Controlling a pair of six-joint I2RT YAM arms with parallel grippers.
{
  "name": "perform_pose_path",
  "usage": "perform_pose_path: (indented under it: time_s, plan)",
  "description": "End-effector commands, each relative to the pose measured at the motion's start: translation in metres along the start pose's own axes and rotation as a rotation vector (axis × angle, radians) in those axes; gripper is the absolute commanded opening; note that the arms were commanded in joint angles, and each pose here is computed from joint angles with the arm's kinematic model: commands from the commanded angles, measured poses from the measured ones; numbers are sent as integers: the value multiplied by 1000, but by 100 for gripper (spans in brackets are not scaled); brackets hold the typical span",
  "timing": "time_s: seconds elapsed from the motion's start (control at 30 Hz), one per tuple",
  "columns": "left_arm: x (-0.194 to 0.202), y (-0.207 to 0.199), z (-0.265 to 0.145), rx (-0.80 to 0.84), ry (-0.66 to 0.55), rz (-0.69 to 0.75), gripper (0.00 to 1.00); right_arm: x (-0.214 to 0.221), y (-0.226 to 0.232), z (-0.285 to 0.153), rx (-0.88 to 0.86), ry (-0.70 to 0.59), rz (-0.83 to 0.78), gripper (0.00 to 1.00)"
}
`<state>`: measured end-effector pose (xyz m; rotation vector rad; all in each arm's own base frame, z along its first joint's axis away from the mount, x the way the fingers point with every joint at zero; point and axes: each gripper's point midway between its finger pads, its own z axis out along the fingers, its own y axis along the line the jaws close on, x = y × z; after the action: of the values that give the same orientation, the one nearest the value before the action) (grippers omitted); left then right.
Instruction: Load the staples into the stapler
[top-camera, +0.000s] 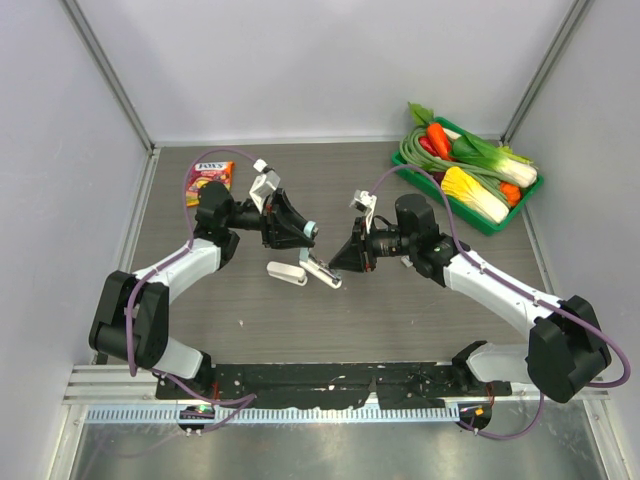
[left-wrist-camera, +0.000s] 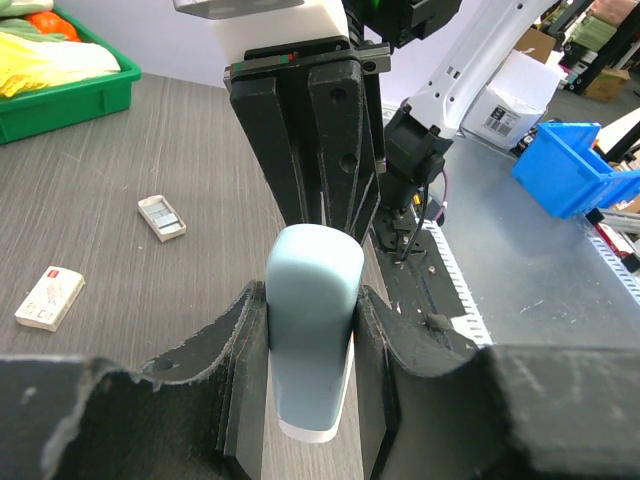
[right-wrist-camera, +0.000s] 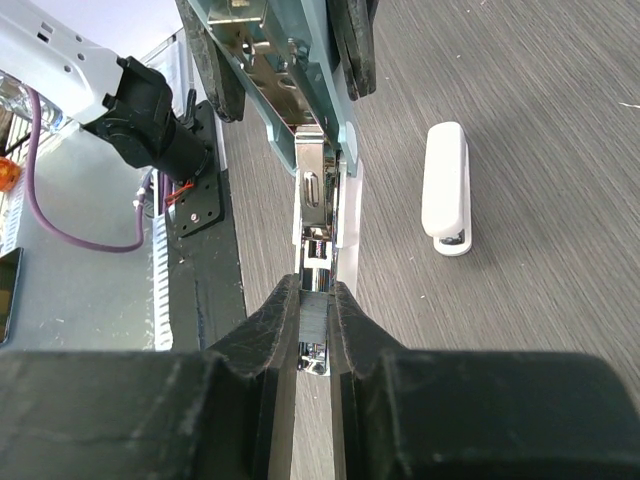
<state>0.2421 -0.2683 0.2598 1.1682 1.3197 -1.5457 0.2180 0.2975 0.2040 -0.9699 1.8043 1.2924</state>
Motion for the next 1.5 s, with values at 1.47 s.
perform_pose_path:
  time_s: [1.47]
  plan:
    - [-7,-7,3,23,-7,60,0,3,5,2,12,17,-129,30]
